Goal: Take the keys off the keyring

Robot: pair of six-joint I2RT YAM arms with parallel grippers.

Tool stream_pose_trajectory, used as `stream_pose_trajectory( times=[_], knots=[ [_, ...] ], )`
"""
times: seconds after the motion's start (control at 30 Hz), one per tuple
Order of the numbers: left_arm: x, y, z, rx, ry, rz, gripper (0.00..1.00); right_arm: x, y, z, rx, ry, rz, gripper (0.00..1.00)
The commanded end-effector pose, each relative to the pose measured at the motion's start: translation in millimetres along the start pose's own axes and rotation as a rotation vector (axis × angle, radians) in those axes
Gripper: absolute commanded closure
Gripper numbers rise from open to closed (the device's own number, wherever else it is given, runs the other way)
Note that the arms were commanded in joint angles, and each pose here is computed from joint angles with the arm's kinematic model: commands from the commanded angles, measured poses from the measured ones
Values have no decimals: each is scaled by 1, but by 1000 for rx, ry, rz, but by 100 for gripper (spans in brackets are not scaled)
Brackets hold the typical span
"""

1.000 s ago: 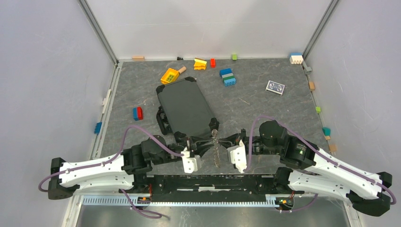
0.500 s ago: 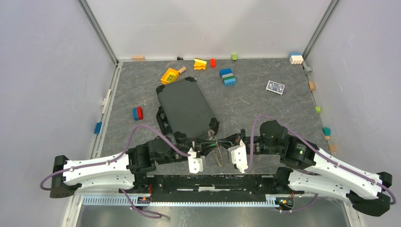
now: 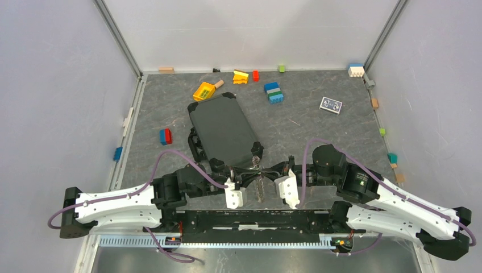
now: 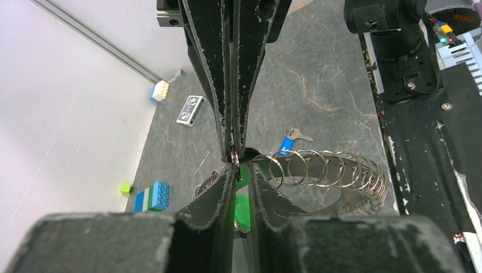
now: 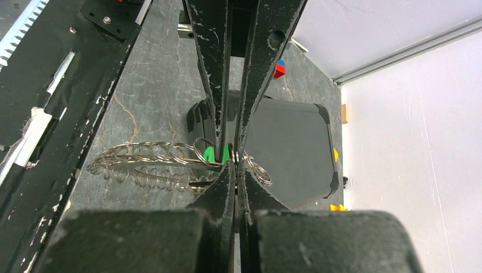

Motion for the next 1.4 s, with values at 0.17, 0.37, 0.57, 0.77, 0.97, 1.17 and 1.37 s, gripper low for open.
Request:
stream_pose_trajectory(
  times=[0.17, 0.37, 0.57, 0.77, 0.97, 1.17, 1.37],
  knots=[
    [7, 9, 2, 37, -28, 10, 98, 20, -6, 3, -15, -102, 38, 100],
    [8, 7, 5, 17, -49, -24, 98, 19, -5, 4, -19, -111, 40, 100],
    [9, 10, 12, 89, -79, -17, 98, 19, -7, 8, -75, -131, 38, 80],
    [8, 12, 16, 134, -84, -5, 98, 18, -3, 14, -123, -177, 25, 66],
    [10, 15, 19, 173, -100, 9, 98, 11, 4, 14, -156, -237, -46, 68],
    [10, 17, 20, 192, -92, 25, 98, -1, 14, 7, -210, -331, -200, 68],
    [11, 19, 21, 202, -90, 29, 98, -17, 16, 6, -346, -402, -339, 62]
  ],
)
Point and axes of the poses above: each gripper's point midway between its finger pads, its own z axis back along the fingers, its own y axis along the line the jaws close on, x = y × z, the point moved 8 cm from there along z, back along the fingers, and after that the axes turned 13 degrees about -z, right-handed, at the moved point
